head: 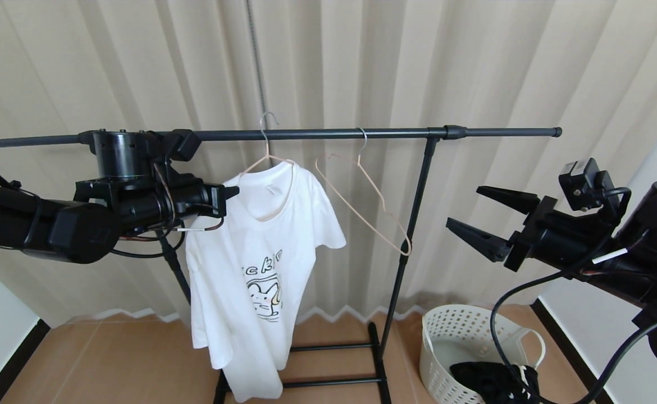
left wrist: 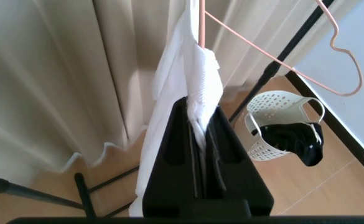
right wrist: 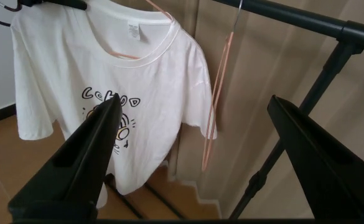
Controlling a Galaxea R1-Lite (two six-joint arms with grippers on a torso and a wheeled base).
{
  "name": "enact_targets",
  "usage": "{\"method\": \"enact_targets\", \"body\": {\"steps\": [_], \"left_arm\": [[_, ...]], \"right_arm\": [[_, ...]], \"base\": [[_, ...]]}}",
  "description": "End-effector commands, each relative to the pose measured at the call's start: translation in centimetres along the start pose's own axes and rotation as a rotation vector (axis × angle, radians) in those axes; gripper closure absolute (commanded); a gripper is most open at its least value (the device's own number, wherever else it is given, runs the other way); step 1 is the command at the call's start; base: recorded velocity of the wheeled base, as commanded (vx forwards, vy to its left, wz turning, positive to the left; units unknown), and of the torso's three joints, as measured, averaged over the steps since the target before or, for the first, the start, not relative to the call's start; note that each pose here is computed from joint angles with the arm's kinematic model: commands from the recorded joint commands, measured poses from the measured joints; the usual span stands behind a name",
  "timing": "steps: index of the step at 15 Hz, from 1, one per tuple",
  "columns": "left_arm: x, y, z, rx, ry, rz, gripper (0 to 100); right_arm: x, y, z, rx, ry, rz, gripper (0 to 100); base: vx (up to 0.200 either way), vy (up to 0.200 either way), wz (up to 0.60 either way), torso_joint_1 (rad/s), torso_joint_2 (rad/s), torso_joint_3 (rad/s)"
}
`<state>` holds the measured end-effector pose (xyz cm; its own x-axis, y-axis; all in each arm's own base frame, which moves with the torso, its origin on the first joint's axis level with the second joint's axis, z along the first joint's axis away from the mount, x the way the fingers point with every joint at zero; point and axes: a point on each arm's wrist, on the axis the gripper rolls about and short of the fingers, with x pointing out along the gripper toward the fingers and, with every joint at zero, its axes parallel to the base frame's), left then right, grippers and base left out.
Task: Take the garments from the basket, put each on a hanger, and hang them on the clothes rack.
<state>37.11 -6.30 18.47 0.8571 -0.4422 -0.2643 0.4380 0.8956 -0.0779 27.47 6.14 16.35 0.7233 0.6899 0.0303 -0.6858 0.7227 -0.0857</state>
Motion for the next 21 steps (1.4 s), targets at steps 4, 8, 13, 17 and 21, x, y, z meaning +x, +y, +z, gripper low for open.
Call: {"method": "enact_targets", "body": {"steps": [4,8,13,17,21], "left_arm": [[2.4,0.8,-0.4,-0.002,0.003,0.004,100],[2.7,0.8,-0.7,-0.004,0.011,0.001,100],[3.0,0.9,-1.1,-0.008,0.024,0.001,100],[3.3,1.0,-1.4,-0.011,0.031,-0.001,0],[1.7,0.5,-0.8,-0.035,0.021,-0.003,0]], "right_arm": [[0.1,-0.1,-0.1,0.001,0.002,-0.002,0],[0.1,-0.1,-0.2,0.002,0.004,-0.002,0],[0.1,-0.2,-0.1,0.001,0.003,-0.004,0],[0.0,-0.2,-0.2,0.000,0.004,-0.007,0],[0.0,-0.4,0.0,-0.002,-0.001,-0.010,0]], "base": [[0.000,0.000,0.00,0.000,0.00,0.000],[0.000,0.000,0.00,0.000,0.00,0.000],[0.000,0.000,0.00,0.000,0.00,0.000],[0.000,0.000,0.00,0.000,0.00,0.000],[0.000,0.000,0.00,0.000,0.00,0.000]]}}
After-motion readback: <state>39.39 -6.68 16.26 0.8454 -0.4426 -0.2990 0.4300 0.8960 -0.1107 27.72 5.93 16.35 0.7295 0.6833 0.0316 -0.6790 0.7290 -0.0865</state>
